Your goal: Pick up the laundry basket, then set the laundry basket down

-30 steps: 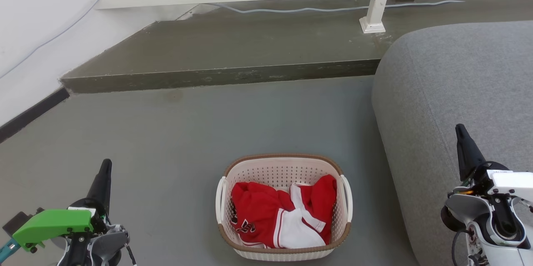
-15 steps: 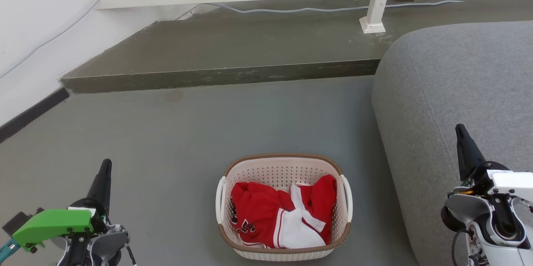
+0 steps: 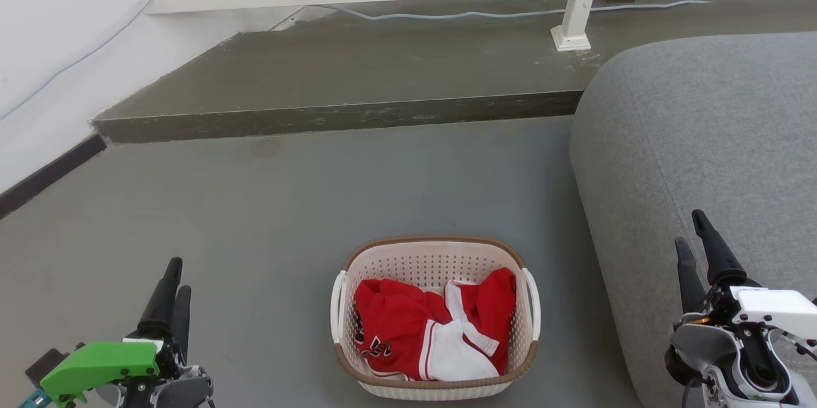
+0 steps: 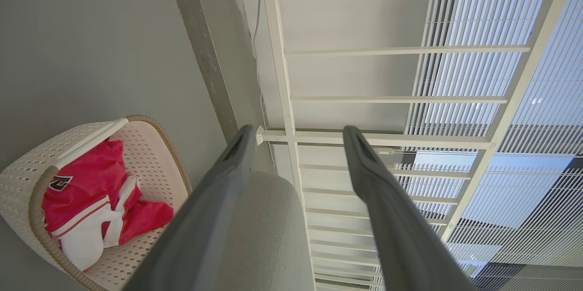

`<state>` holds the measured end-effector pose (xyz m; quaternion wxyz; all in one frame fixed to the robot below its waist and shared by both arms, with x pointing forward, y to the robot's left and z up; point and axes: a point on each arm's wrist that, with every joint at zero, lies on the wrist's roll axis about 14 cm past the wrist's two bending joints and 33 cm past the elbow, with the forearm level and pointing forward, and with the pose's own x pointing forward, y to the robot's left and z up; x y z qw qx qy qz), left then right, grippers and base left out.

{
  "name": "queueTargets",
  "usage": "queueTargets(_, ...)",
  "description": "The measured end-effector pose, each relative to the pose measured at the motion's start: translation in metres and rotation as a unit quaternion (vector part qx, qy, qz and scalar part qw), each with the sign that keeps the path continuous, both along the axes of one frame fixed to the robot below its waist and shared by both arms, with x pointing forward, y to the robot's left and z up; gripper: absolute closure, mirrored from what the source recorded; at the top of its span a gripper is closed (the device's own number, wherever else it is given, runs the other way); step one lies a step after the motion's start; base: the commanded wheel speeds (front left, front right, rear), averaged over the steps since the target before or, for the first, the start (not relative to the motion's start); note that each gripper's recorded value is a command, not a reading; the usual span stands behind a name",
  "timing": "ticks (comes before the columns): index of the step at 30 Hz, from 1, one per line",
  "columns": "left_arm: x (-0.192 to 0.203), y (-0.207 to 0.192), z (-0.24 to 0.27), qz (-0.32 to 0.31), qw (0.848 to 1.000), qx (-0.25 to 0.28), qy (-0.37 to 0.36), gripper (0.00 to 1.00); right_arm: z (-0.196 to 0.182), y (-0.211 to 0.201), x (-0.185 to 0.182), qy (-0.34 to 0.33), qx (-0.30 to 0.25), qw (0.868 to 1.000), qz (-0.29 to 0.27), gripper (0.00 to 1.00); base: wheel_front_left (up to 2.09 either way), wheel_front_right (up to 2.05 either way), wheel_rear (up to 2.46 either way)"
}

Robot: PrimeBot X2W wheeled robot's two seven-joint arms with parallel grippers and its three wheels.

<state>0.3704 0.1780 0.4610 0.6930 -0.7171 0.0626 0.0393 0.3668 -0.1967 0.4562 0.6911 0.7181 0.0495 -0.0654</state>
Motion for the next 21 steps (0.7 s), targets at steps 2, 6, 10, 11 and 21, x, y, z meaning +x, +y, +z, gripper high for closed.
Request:
queueTargets(2,0.0,0.0,0.001,0.002,1.0,0.0,-0.001,0.0,0.001,0.001,0.0,-0.002,-0.001,1.0,0.0,0.0,0.0,0.0,0.0)
queueTargets(6,0.001,0.0,0.002,0.004,1.0,0.002,-0.004,0.0,0.004,0.002,0.002,-0.006,-0.003,1.0,0.0,0.0,0.0,0.0,0.0)
queueTargets(10,0.002,-0.001,0.004,0.006,1.0,0.004,-0.007,0.0,0.008,0.004,0.003,-0.012,-0.007,1.0,0.003,0.0,0.0,0.0,0.0)
queueTargets(11,0.002,-0.001,0.005,0.007,1.0,0.005,-0.008,0.0,0.008,0.005,0.004,-0.013,-0.009,1.0,0.004,0.0,0.0,0.0,0.0)
queueTargets(21,0.005,-0.006,0.012,0.005,1.0,0.024,-0.018,0.0,0.015,0.009,0.007,-0.023,-0.031,0.999,0.012,0.0,0.0,0.0,0.0)
